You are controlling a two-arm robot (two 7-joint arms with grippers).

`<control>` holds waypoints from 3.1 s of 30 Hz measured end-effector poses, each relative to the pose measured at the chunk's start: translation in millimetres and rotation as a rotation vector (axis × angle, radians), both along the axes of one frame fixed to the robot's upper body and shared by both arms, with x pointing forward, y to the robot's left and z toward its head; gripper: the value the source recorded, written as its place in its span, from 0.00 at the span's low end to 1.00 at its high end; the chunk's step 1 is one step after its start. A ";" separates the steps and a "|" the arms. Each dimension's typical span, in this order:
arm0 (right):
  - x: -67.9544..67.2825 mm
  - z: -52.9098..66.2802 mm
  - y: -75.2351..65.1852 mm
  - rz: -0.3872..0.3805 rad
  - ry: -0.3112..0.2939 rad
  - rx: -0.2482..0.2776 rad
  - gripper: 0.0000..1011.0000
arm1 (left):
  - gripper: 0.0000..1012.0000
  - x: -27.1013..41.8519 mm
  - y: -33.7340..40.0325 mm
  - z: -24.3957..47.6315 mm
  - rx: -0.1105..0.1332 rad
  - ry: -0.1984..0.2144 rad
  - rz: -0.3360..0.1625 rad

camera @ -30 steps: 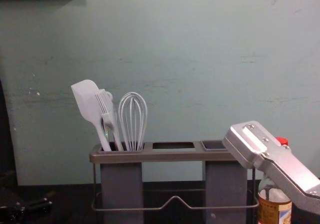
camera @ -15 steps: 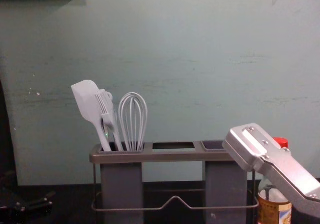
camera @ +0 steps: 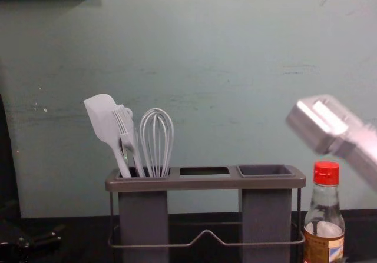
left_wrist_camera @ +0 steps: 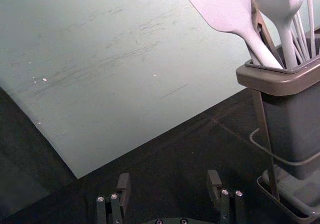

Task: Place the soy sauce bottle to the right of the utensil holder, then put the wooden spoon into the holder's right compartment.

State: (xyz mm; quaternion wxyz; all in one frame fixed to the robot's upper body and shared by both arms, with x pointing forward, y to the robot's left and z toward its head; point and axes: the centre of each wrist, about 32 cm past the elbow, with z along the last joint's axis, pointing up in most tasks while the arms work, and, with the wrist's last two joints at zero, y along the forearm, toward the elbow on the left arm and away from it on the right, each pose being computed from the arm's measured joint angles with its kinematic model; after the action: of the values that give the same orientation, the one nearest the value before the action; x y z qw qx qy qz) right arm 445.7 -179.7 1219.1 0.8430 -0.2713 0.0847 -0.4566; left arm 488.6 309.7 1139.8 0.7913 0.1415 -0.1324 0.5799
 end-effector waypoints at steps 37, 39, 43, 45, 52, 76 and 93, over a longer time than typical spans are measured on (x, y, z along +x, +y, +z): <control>-66.9 -38.5 -88.3 0.124 -0.883 0.382 0.83 | 0.99 0.0 0.0 0.0 0.000 0.000 0.000; -67.4 -39.7 -87.7 0.113 -0.884 0.384 0.83 | 0.99 0.0 0.0 0.0 0.000 0.000 0.000; -67.6 -40.1 -87.6 0.109 -0.884 0.384 0.83 | 0.99 0.0 0.0 0.0 0.000 0.000 0.000; -67.6 -40.0 -87.6 0.110 -0.885 0.384 0.83 | 0.99 0.0 0.0 0.0 0.000 0.000 0.000; -67.4 -39.9 -87.8 0.113 -0.886 0.384 0.83 | 0.99 0.0 0.0 0.0 0.000 0.000 0.000; -67.3 -39.2 -87.9 0.118 -0.888 0.383 0.83 | 0.99 0.0 0.0 0.0 0.000 0.000 0.000; 3.4 -30.5 -77.0 0.211 -0.867 0.447 0.83 | 0.99 0.0 0.0 0.0 0.000 0.000 0.000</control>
State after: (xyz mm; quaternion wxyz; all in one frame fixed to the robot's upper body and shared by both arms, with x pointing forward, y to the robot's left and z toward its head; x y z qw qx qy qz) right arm 449.0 -256.7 1188.7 0.8798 0.1238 -0.2057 -0.4103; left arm 488.6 309.6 1139.8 0.7913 0.1415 -0.1324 0.5799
